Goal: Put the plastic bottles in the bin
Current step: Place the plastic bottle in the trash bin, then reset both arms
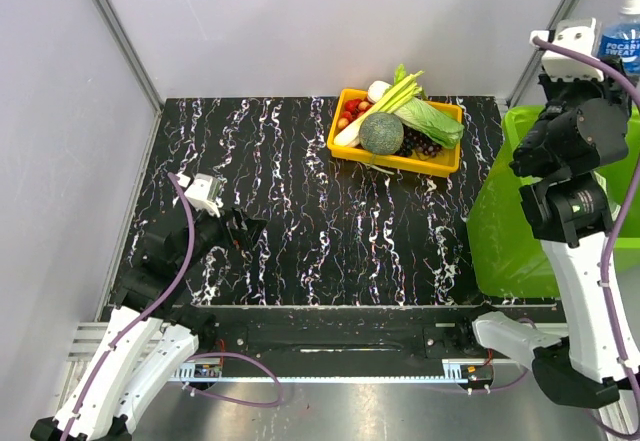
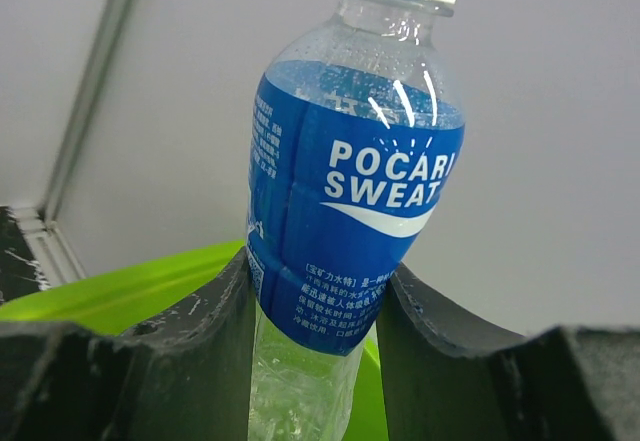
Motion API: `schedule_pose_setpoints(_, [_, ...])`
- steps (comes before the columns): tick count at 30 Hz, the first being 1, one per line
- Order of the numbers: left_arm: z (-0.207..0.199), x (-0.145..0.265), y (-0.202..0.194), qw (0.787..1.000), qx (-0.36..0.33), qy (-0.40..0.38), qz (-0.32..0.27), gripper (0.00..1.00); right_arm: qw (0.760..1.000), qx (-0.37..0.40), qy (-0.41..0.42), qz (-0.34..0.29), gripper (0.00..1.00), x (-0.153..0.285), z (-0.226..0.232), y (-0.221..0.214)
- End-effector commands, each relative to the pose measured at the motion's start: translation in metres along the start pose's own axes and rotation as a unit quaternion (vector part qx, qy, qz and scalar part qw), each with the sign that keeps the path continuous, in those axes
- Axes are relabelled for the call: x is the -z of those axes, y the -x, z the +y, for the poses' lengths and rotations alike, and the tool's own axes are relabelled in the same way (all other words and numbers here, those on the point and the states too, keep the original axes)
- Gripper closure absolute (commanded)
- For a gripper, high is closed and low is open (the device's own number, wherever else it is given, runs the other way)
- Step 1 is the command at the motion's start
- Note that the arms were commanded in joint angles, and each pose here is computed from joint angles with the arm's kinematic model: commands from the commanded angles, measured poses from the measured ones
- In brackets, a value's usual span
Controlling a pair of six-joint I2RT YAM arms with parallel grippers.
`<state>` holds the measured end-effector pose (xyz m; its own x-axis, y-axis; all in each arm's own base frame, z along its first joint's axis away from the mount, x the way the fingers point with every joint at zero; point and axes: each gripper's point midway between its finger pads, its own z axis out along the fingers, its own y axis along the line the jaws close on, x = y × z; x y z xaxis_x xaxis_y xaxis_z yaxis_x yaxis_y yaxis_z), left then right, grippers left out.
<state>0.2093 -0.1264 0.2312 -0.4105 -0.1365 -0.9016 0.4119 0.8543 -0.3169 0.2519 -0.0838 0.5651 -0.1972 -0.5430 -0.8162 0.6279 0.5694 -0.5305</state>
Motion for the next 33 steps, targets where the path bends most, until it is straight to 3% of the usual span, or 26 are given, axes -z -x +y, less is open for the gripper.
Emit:
schedule_pose_setpoints(1, [-0.001, 0.0, 0.008, 1.0, -0.01, -0.001, -0.016, 0.01, 0.999, 0.019, -0.017, 0.026, 0.61, -0.007, -0.019, -0.02])
schedule_pose_setpoints(7, [-0.001, 0.002, 0.01, 1.0, -0.011, 0.002, -0.019, 0.01, 0.992, 0.057, -0.007, 0.111, 0.59, -0.027, -0.023, -0.081])
schedule_pose_setpoints(9, [-0.001, 0.002, 0.009, 1.0, -0.011, -0.001, -0.018, 0.01, 0.988, 0.07, 0.006, 0.14, 0.48, -0.032, -0.015, -0.097])
schedule_pose_setpoints(12, [-0.001, 0.003, 0.008, 1.0, -0.012, 0.0, -0.018, 0.01, 0.988, 0.06, 0.002, 0.14, 0.15, -0.03, -0.016, -0.098])
schedule_pose_setpoints(13, [-0.001, 0.003, 0.008, 1.0, -0.013, 0.0, -0.019, 0.01, 0.989, 0.056, -0.003, 0.139, 0.13, -0.028, -0.019, -0.097])
schedule_pose_setpoints(21, [-0.001, 0.003, 0.008, 1.0, -0.013, 0.002, -0.018, 0.01, 0.99, 0.044, -0.016, 0.132, 0.1, -0.026, -0.034, -0.083])
schedule_pose_setpoints(26, [0.001, 0.004, 0.009, 1.0, -0.013, 0.005, -0.021, 0.01, 0.991, -0.098, 0.081, 0.047, 0.19, -0.015, -0.014, -0.04])
schedule_pose_setpoints(30, [0.001, 0.004, 0.009, 1.0, -0.013, 0.008, -0.021, 0.01, 0.958, -0.189, 0.215, -0.003, 0.23, -0.001, 0.033, -0.008])
schedule_pose_setpoints(33, [0.003, 0.006, 0.01, 1.0, -0.014, 0.012, -0.024, 0.01, 0.912, -0.234, 0.337, -0.017, 0.23, 0.019, 0.079, 0.008])
